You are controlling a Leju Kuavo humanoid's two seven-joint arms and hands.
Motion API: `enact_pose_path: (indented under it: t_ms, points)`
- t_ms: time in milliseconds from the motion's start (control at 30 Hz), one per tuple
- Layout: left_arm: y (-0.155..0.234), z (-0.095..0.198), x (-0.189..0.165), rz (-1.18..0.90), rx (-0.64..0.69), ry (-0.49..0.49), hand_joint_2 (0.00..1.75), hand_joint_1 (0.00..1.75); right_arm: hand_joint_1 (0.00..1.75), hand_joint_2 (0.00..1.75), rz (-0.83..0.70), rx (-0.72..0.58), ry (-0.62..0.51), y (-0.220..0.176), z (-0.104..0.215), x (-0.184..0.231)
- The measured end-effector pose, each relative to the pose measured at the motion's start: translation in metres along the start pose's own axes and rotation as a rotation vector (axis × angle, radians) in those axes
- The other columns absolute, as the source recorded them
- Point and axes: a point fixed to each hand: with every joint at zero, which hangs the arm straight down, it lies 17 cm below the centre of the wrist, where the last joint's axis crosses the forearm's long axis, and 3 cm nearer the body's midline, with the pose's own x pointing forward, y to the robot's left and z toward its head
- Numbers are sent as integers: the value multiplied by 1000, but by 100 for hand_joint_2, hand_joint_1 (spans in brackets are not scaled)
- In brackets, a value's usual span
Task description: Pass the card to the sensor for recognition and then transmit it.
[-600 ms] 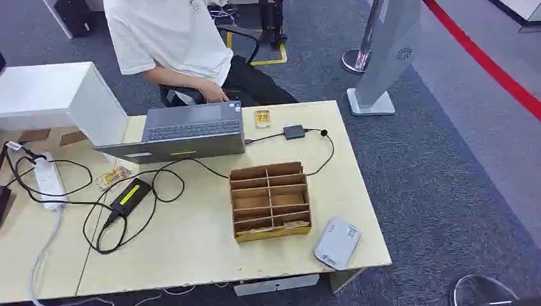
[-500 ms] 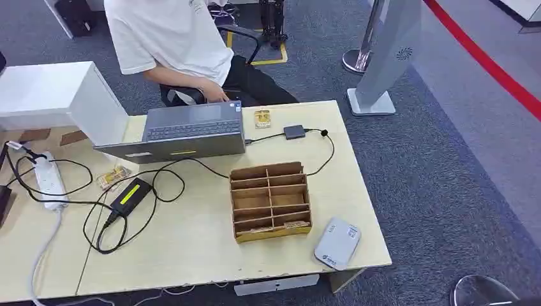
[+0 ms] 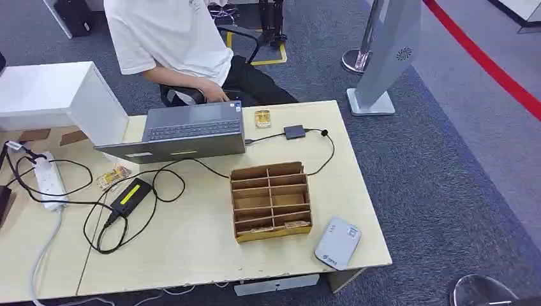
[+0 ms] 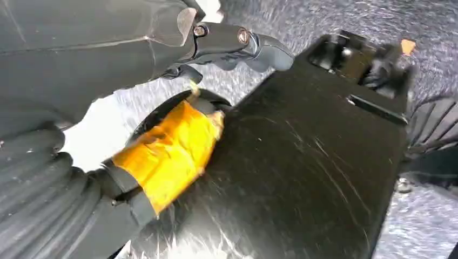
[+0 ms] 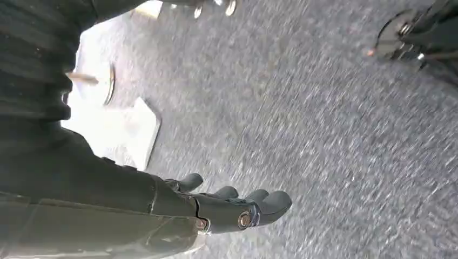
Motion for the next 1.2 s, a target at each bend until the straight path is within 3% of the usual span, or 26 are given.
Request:
enact_pose_path:
  t_ms: [100,467,633,833,1200]
  points:
    - [1,1,9,-115,1,4,175,0,0,175,33,-64,13,-23,-3,-5]
    - [8,7,32,-511,16,28,175,0,0,175,24,-413,55,-170,-1,-30]
    - [11,8,35,-623,16,36,175,0,0,175,-17,-590,67,-237,14,-43]
    - [5,9,39,-689,-6,10,175,0,0,175,-76,-809,61,-347,50,-57]
    - [1,10,44,-729,-14,-7,175,0,0,175,-102,-921,58,-402,76,-63]
